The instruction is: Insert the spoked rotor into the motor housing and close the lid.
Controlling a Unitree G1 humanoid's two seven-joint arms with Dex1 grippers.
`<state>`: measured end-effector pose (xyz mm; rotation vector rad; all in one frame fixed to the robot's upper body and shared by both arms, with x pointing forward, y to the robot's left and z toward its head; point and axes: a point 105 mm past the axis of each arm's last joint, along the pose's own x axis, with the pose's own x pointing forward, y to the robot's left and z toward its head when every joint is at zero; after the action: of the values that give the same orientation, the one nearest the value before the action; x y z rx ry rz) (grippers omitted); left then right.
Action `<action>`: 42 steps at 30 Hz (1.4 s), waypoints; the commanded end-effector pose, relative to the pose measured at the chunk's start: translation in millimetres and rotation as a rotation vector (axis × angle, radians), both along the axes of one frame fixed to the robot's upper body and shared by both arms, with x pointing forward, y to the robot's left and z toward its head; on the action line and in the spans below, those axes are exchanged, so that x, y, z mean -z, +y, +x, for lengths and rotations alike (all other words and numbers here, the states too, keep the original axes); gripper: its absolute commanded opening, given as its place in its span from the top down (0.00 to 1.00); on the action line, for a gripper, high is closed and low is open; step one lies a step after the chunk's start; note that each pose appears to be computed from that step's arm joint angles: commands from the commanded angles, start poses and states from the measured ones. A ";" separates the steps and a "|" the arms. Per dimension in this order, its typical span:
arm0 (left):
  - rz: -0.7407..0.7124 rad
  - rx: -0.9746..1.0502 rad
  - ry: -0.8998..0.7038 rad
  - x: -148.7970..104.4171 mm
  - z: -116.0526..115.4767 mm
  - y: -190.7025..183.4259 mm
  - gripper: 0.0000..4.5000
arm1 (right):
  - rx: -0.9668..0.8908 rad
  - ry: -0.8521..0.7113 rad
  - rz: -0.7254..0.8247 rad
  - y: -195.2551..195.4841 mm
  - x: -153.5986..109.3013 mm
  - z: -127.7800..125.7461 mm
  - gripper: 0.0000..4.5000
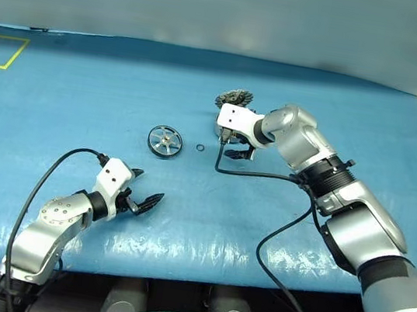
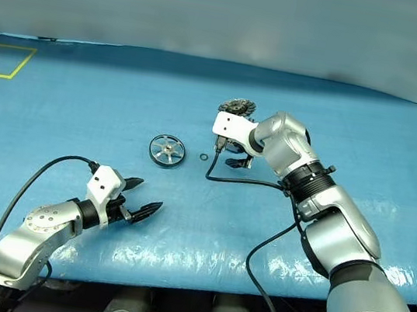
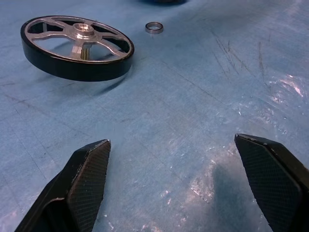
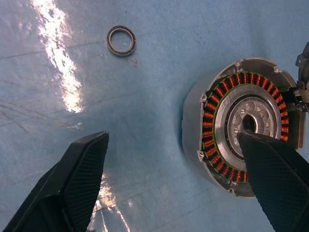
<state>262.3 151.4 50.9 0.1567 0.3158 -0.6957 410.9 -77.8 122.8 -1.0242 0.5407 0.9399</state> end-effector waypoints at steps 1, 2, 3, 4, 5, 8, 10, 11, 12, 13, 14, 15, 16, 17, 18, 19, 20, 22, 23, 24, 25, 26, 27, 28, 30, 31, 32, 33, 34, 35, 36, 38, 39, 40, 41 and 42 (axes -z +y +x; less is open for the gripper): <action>-0.002 0.036 -0.051 -10.3 -1.2 -9.5 0.01 | 0.008 -0.068 0.013 2.0 -15.9 13.6 0.00; -0.004 0.039 -0.050 -10.0 -1.7 -10.8 0.01 | 0.013 -0.071 0.013 1.9 -14.4 16.1 0.00; -0.006 0.041 -0.050 -9.8 -2.1 -11.9 0.01 | 0.016 -0.078 0.013 2.0 -13.7 18.4 0.00; -0.006 0.042 -0.050 -9.7 -2.3 -12.5 0.01 | 0.021 -0.082 0.014 1.9 -13.3 20.2 0.00; -0.006 0.042 -0.050 -9.5 -2.4 -13.1 0.01 | 0.023 -0.084 0.013 1.8 -12.6 21.7 0.00; -0.010 0.042 -0.050 -9.4 -3.1 -14.3 0.01 | 0.029 -0.085 0.011 1.8 -10.0 25.0 0.00; -0.011 0.039 -0.048 -8.9 -4.0 -14.0 0.01 | 0.030 -0.078 0.015 2.1 -8.2 25.8 0.00; -0.012 0.037 -0.047 -8.5 -4.6 -13.7 0.01 | 0.028 -0.073 0.022 2.7 -7.3 25.8 0.00; -0.012 0.035 -0.046 -8.1 -5.1 -13.5 0.01 | 0.027 -0.071 0.026 3.2 -6.5 26.0 0.00; -0.011 0.034 -0.045 -7.8 -5.5 -13.5 0.01 | 0.026 -0.070 0.028 3.5 -5.7 26.3 0.00; -0.012 0.033 -0.044 -7.5 -5.7 -13.6 0.01 | 0.022 -0.070 0.027 3.7 -4.6 26.4 0.00; -0.013 0.032 -0.044 -7.3 -5.9 -13.8 0.01 | 0.020 -0.066 0.028 3.9 -3.0 26.2 0.00; -0.013 0.031 -0.044 -7.2 -5.9 -14.1 0.01 | 0.016 -0.062 0.034 4.7 -1.3 25.9 0.00; -0.014 0.029 -0.044 -7.1 -5.9 -14.2 0.01 | 0.014 -0.060 0.038 5.4 -0.2 25.9 0.00; -0.015 0.028 -0.044 -6.9 -5.9 -14.5 0.01 | 0.014 -0.059 0.042 5.8 0.9 25.9 0.00; -0.016 0.027 -0.044 -6.6 -5.9 -14.7 0.01 | 0.016 -0.056 0.045 5.7 2.6 26.0 0.00; -0.016 0.026 -0.044 -6.3 -5.9 -14.8 0.01 | 0.019 -0.053 0.045 5.4 4.1 26.0 0.00; -0.018 0.024 -0.044 -6.0 -5.9 -15.2 0.01 | 0.029 -0.041 0.050 4.8 7.1 25.9 0.00; -0.019 0.023 -0.044 -5.7 -6.0 -15.4 0.01 | 0.035 -0.033 0.052 4.4 8.6 25.7 0.00; -0.018 0.022 -0.044 -5.2 -6.1 -15.6 0.01 | 0.041 -0.027 0.052 3.6 10.3 25.6 0.00; -0.018 0.022 -0.044 -4.9 -6.2 -15.7 0.01 | 0.046 -0.023 0.050 2.7 12.0 25.7 0.00; -0.019 0.021 -0.044 -4.6 -6.2 -16.0 0.01 | 0.051 -0.019 0.047 1.9 13.6 25.6 0.00; -0.019 0.021 -0.044 -4.4 -6.1 -16.1 0.01 | 0.053 -0.017 0.044 1.4 15.0 25.6 0.00; -0.019 0.021 -0.045 -4.2 -6.2 -16.3 0.01 | 0.055 -0.013 0.042 1.0 16.1 25.4 0.00; -0.021 0.021 -0.046 -3.9 -6.0 -16.9 0.00 | 0.057 -0.002 0.042 0.8 18.7 24.5 0.09; -0.022 0.021 -0.046 -3.8 -5.9 -17.3 0.00 | 0.057 0.001 0.042 0.7 19.7 24.2 0.13; -0.024 0.022 -0.047 -3.9 -5.7 -17.8 0.00 | 0.056 0.010 0.043 0.8 21.2 23.4 0.20; -0.025 0.023 -0.048 -3.8 -5.7 -18.1 0.00 | 0.056 0.017 0.044 0.9 22.4 22.6 0.28; -0.025 0.023 -0.048 -3.6 -5.6 -18.2 0.00 | 0.055 0.024 0.045 0.9 23.4 21.9 0.35; -0.025 0.024 -0.048 -3.4 -5.6 -18.3 0.00 | 0.054 0.030 0.045 0.8 24.4 21.3 0.41; -0.024 0.024 -0.048 -3.3 -5.7 -18.3 0.00 | 0.054 0.033 0.044 0.6 24.9 20.9 0.48; -0.024 0.026 -0.049 -2.9 -5.5 -18.3 0.00 | 0.050 0.049 0.034 -0.4 27.4 19.1 0.58; -0.024 0.028 -0.049 -2.6 -5.4 -18.3 0.00 | 0.048 0.059 0.033 -0.3 28.9 17.8 0.59; -0.024 0.029 -0.049 -2.3 -5.2 -18.3 0.00 | 0.045 0.070 0.032 0.0 30.5 16.4 0.60; -0.024 0.029 -0.049 -2.2 -5.1 -18.4 0.00 | 0.043 0.076 0.032 0.3 31.4 15.6 0.60; -0.025 0.031 -0.048 -1.9 -5.1 -18.5 0.00 | 0.040 0.086 0.032 1.0 33.6 13.9 0.60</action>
<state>255.6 136.6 44.3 0.1410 0.3016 -0.7129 432.9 -77.0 103.9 -0.9687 0.5583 0.9194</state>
